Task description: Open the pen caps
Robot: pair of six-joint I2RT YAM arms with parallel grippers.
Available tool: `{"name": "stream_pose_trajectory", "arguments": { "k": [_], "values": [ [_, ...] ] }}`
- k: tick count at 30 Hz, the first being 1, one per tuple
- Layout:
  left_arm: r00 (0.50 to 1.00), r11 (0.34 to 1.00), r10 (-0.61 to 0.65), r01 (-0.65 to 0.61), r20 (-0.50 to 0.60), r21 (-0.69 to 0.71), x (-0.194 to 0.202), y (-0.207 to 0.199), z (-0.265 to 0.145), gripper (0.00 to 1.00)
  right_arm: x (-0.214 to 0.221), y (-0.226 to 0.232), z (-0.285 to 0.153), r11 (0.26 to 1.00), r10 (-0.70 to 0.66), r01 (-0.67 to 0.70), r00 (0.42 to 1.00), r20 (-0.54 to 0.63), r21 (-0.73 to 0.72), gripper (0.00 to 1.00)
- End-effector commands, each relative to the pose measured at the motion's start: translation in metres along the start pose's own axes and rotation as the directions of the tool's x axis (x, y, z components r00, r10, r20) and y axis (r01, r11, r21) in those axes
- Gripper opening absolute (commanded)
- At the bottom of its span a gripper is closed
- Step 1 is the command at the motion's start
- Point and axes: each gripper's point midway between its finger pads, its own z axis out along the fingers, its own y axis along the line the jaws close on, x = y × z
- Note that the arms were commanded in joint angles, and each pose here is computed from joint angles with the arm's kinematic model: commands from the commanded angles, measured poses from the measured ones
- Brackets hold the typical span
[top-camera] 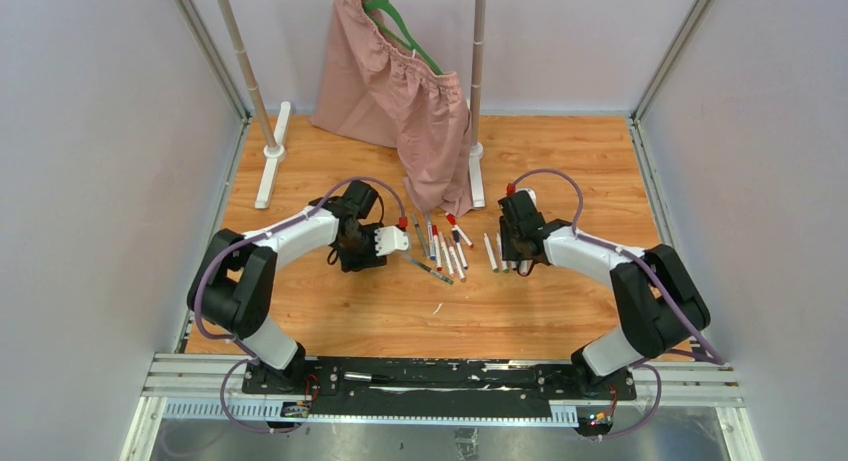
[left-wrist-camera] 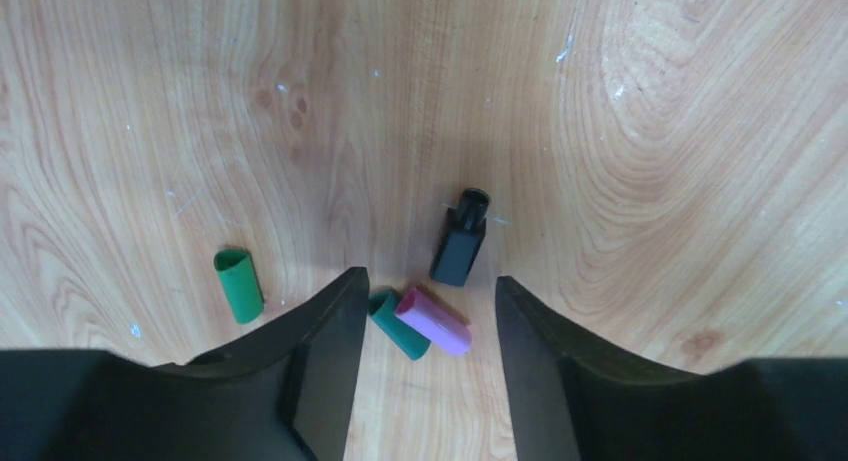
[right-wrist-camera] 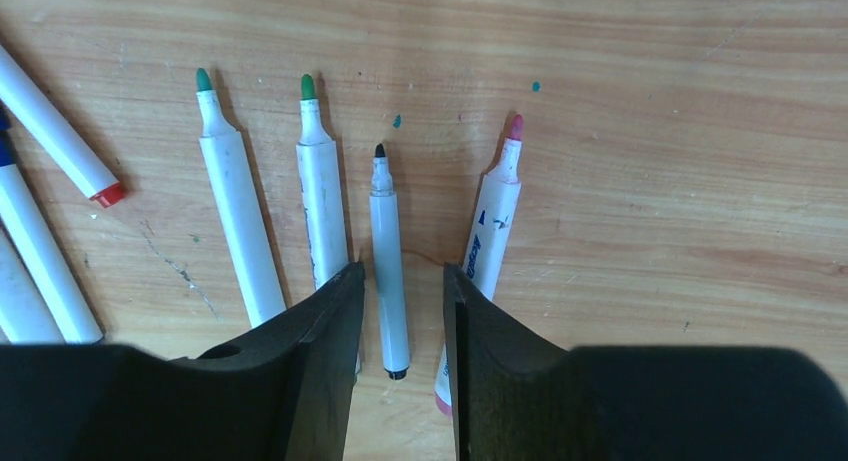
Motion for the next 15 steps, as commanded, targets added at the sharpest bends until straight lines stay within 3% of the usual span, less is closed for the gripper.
{"name": "stream_pose_trajectory", "arguments": {
  "k": [1,6,9,11,15],
  "values": [
    [1.0,1.0,-0.017,0.017,0.021,0.012,-0.009,0.002,-0.021,0.58,-0.011,-0.003,-0.012,1.0,0.024,-0.024,0.999,0.036,-0.011,0.4],
    [0.996,0.998,-0.062,0.063,0.06,-0.01,-0.026,0.014,-0.052,0.63,-0.048,0.013,-0.035,0.995,0.037,-0.024,0.991,0.13,-0.094,0.4],
    [0.986,0.992,-0.111,0.117,0.123,-0.041,-0.045,0.026,-0.078,0.66,-0.07,0.029,-0.041,0.99,0.0,0.023,0.986,0.166,-0.138,0.57],
    [0.978,0.988,-0.135,0.145,0.158,-0.059,-0.053,0.031,-0.093,0.7,-0.078,0.042,-0.039,0.985,-0.034,0.062,0.984,0.173,-0.159,0.61],
    [0.963,0.976,-0.182,0.201,0.199,-0.081,-0.059,0.035,-0.116,0.76,-0.082,0.064,-0.023,0.979,-0.094,0.12,0.983,0.16,-0.166,0.6]
  ]
}}
